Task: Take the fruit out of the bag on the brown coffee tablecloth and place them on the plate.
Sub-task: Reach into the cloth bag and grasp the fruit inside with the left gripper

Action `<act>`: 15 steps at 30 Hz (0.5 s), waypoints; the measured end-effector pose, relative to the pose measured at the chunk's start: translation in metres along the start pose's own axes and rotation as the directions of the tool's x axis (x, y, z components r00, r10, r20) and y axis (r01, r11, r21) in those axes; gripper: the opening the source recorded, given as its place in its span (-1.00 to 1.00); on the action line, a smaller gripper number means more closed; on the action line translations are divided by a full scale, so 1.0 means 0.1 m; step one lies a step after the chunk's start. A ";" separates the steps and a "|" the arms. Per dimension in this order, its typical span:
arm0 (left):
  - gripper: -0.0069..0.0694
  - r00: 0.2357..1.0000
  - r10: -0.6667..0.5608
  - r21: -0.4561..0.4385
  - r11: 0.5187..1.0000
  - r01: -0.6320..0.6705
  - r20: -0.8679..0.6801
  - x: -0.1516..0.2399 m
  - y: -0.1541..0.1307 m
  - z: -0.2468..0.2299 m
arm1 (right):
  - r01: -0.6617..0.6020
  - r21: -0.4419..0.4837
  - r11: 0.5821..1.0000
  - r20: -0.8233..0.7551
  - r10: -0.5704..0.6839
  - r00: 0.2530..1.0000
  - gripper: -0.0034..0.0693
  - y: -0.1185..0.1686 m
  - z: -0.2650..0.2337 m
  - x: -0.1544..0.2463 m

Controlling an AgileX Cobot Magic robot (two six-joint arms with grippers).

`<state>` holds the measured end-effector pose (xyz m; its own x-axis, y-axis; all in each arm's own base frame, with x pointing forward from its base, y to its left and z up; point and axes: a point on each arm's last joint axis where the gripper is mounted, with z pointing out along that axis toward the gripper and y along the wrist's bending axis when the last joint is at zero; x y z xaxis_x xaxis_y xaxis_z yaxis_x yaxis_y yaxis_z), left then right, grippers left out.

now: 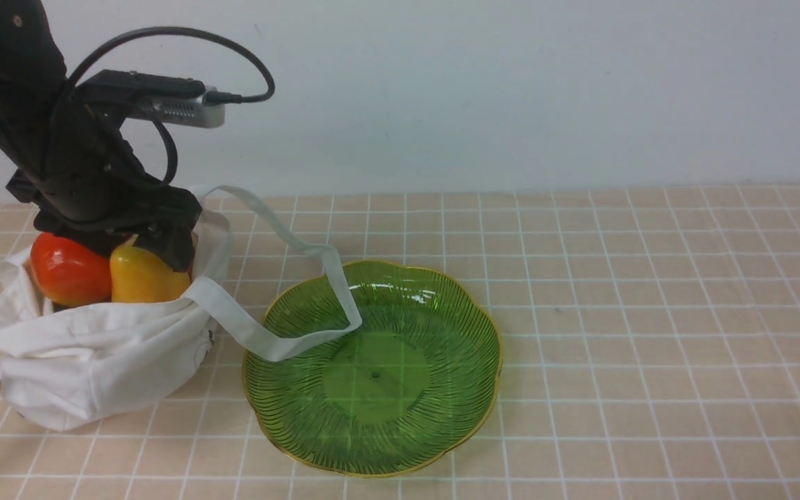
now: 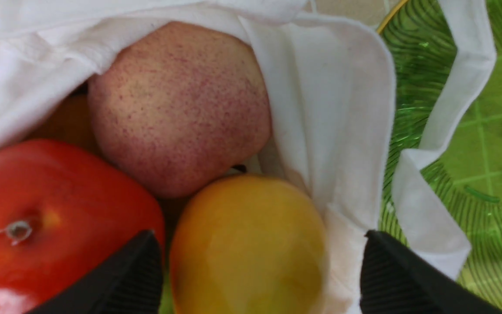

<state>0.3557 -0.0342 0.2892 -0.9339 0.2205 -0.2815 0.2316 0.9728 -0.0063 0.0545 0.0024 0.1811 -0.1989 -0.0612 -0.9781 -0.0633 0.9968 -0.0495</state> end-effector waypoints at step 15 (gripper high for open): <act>0.30 0.997 0.010 -0.021 1.000 -0.009 0.075 0.02 -0.01 -0.24 | 0.000 0.000 1.000 0.000 0.000 1.000 -0.95 0.00 0.00 0.00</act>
<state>0.3473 -0.0326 0.3118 -0.9084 0.2248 -0.3526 0.2342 0.9721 0.0163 0.0545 0.0024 0.1811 -0.1989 -0.0612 -0.9781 -0.0633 0.9968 -0.0495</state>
